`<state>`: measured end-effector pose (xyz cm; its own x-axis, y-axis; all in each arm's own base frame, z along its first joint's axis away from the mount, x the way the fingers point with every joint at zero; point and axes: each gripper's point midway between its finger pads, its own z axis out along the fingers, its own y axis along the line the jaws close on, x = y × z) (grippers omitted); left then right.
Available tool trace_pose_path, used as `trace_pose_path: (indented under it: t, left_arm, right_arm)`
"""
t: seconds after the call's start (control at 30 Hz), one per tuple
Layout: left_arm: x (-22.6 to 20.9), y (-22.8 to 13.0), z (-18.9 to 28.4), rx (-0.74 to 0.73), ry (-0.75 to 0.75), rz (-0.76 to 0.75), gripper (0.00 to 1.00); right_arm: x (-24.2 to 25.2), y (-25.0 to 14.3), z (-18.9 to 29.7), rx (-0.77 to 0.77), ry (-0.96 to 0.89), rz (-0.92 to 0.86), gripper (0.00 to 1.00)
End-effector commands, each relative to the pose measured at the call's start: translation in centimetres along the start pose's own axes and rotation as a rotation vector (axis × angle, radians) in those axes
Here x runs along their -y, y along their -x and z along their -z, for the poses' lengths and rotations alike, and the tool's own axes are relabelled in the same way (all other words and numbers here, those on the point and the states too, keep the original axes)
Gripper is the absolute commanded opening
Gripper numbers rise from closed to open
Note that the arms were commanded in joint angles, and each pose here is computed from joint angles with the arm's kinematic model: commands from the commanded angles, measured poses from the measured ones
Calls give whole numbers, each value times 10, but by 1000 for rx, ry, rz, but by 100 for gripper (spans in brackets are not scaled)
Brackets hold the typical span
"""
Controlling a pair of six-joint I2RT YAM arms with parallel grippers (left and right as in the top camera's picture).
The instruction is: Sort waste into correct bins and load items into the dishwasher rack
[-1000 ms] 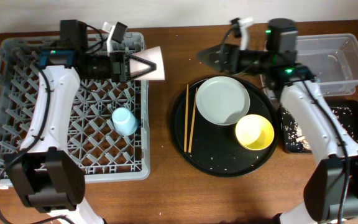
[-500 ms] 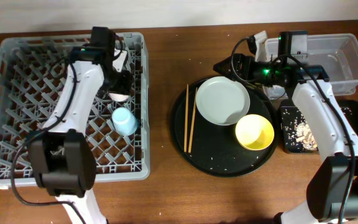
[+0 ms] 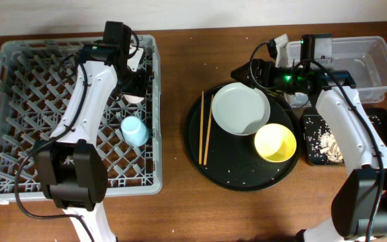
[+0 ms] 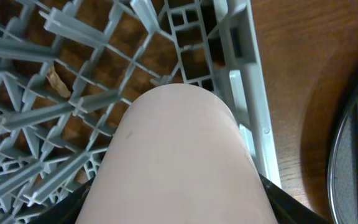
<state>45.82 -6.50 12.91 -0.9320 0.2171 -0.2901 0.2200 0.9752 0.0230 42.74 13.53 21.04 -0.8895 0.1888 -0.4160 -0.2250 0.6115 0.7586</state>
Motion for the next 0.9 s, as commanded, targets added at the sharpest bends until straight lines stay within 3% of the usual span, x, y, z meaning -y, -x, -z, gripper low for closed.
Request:
trace_pose_path:
  t: [0.0,0.03,0.2,0.3,0.37,0.47,0.53,0.57,0.63,0.73,0.83,0.87]
  left_arm:
    - [-1,-9,-10,-35,7,6,94]
    - [-1,-8,-10,-32,7,6,99]
    - [2,0,-4,-6,-14,7,99]
    - [29,33,51,106,-169,-4,99]
    - [41,48,94,171,-227,26,99]
    - [53,46,132,189,-280,18,99]
    - [61,38,131,156,-287,9,98]
    - [65,40,131,161,-286,0,98]
    - [66,47,132,194,-287,-8,98]
    - [66,48,130,191,-286,-7,98]
    - [63,48,127,187,-268,-5,98]
    - [63,48,127,186,-268,-5,98]
  right_arm:
    - [3,1,0,4,-12,14,98]
    - [3,0,0,1,-13,10,98]
    - [4,-2,0,-6,-15,4,98]
    - [-7,-11,2,-43,41,75,98]
    - [-1,-24,15,-79,-70,105,98]
    - [26,-33,85,-77,-606,29,84]
    - [36,-53,114,-116,-782,-32,80]
    - [36,-68,111,-175,-791,-46,76]
    - [46,-96,90,-269,-816,-44,58]
    - [69,-129,60,-368,-862,-29,47]
    - [105,-128,63,-309,-1030,-36,27]
    - [108,-129,62,-305,-1034,-33,25]
